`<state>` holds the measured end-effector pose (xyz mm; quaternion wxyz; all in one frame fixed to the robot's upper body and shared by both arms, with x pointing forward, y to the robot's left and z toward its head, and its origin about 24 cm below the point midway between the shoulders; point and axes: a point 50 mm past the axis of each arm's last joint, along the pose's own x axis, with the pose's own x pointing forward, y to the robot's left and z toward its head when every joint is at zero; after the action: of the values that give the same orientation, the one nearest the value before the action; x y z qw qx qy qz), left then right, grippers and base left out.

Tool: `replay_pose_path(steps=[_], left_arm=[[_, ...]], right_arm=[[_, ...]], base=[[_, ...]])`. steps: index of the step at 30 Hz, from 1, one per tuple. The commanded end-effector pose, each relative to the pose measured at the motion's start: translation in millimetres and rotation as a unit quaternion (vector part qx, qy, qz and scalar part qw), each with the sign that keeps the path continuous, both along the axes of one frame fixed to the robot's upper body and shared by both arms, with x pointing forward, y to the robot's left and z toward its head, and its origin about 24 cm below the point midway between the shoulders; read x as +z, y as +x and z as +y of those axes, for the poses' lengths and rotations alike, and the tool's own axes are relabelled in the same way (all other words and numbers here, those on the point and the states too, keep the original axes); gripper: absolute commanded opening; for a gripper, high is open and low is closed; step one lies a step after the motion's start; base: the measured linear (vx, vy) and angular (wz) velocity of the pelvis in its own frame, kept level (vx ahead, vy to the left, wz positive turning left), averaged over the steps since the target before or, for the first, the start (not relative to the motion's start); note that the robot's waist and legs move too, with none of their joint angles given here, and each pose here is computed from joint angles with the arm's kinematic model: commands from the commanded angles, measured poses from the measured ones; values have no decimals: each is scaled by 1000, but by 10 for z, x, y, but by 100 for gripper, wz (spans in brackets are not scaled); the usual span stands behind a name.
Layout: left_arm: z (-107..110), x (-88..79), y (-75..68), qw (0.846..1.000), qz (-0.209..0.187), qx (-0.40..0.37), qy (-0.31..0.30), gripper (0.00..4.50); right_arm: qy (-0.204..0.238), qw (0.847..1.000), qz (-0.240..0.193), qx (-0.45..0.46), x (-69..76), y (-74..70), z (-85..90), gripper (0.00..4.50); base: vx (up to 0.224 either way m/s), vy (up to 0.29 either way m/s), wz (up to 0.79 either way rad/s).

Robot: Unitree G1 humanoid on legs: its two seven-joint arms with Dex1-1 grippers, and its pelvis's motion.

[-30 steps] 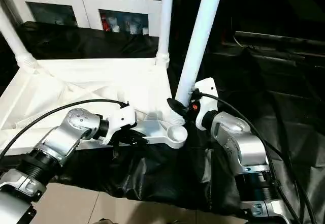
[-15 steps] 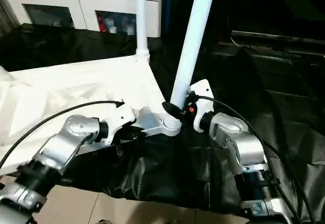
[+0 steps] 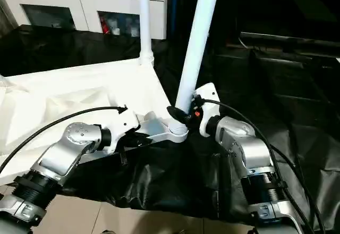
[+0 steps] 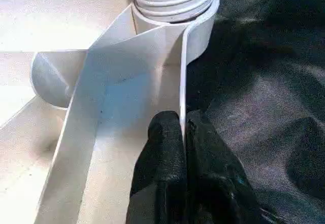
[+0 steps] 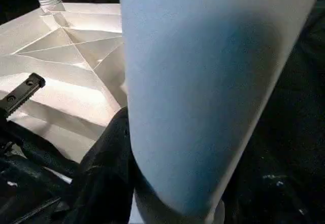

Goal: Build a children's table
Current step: Insert table leg to table base

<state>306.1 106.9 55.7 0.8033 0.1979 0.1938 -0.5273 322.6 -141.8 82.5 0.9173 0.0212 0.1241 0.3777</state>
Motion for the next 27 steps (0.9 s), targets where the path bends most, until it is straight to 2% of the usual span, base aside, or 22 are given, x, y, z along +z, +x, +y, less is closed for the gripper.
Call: replay_pose_path(steps=[1, 5, 6, 7, 13, 16, 20, 23, 26, 27], left_arm=[[-3, 5, -16, 999, -4, 12, -31, 0], [3, 6, -13, 999, -4, 17, -32, 0], [7, 6, -10, 999, -5, 22, -34, 0], [9, 8, -6, 999, -6, 24, -34, 0], [4, 14, 7, 999, -8, 28, -33, 0], [1, 19, 33, 999, -10, 32, -32, 0], [-9, 22, 51, 999, -12, 33, -31, 0], [-11, 27, 57, 999, -13, 33, -30, 0], [-13, 28, 56, 999, -15, 30, -28, 0], [-15, 28, 53, 999, -15, 27, -26, 0]], right_arm=[[-8, 999, 37, -18, -161, -25, -81, 188], [13, 999, 44, -28, -196, -32, -117, 188], [37, 997, 52, -39, -266, -66, -156, 188], [44, 997, 55, -43, -300, -83, -172, 188], [63, 995, 57, -56, -403, -137, -217, 188], [71, 994, 40, -72, -464, -186, -265, 188], [62, 994, 25, -81, -536, -265, -292, 188], [42, 997, 15, -68, -536, -292, -266, 188], [13, 999, 10, -43, -520, -300, -210, 188], [-16, 1000, 6, -16, -518, -305, -152, 188]], base=[[0, 0, 0], [0, 0, 0], [0, 0, 0], [0, 0, 0], [0, 0, 0], [0, 0, 0], [0, 0, 0], [0, 0, 0], [0, 0, 0], [0, 0, 0]])
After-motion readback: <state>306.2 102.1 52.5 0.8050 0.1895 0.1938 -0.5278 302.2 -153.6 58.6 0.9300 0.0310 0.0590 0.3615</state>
